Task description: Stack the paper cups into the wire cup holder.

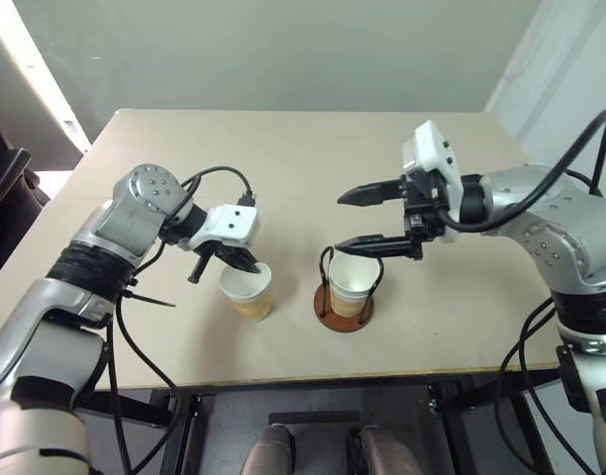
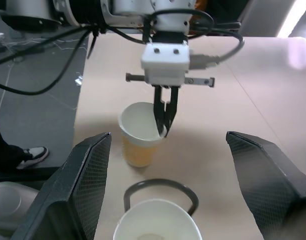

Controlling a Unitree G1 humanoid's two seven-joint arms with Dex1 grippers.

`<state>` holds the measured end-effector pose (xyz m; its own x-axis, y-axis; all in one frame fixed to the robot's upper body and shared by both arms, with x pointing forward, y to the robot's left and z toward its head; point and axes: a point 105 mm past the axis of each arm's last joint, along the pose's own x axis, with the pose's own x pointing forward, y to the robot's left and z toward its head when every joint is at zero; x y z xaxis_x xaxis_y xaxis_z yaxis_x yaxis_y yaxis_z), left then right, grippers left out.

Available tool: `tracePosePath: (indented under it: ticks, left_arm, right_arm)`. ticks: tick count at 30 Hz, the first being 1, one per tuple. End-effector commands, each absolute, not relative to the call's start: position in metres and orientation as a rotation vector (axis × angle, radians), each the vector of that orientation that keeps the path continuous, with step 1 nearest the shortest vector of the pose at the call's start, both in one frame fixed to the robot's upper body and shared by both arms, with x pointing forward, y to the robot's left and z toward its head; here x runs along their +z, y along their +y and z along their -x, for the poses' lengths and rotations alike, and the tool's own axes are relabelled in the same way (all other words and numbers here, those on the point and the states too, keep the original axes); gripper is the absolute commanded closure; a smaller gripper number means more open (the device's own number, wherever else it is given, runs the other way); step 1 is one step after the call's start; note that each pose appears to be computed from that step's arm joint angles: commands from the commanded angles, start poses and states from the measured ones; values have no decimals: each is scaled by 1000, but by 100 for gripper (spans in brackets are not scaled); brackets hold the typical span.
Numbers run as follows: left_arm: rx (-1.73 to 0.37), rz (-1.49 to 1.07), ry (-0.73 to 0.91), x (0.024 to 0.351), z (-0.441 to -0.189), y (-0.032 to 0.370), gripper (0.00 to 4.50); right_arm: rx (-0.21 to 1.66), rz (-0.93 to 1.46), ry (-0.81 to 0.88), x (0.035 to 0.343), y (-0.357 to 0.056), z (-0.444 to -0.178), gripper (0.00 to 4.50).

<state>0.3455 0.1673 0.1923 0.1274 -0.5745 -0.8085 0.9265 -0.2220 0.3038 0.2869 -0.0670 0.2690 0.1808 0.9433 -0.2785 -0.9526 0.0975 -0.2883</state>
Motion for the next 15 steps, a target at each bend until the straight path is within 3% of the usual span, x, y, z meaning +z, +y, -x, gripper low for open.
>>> tracePosePath:
  ticks: [1,9,15]
  left_arm:
    - [-1505,-1097,355,224,-337,165,447]
    - [-1424,-1113,-14,332,-341,141,447]
    - [-1584,-1114,-172,360,-329,86,447]
  right_arm:
    - [1398,454,23,278,-88,-273,68]
    - [1291,453,136,269,-145,-263,68]
    - [1291,461,129,271,-148,-260,68]
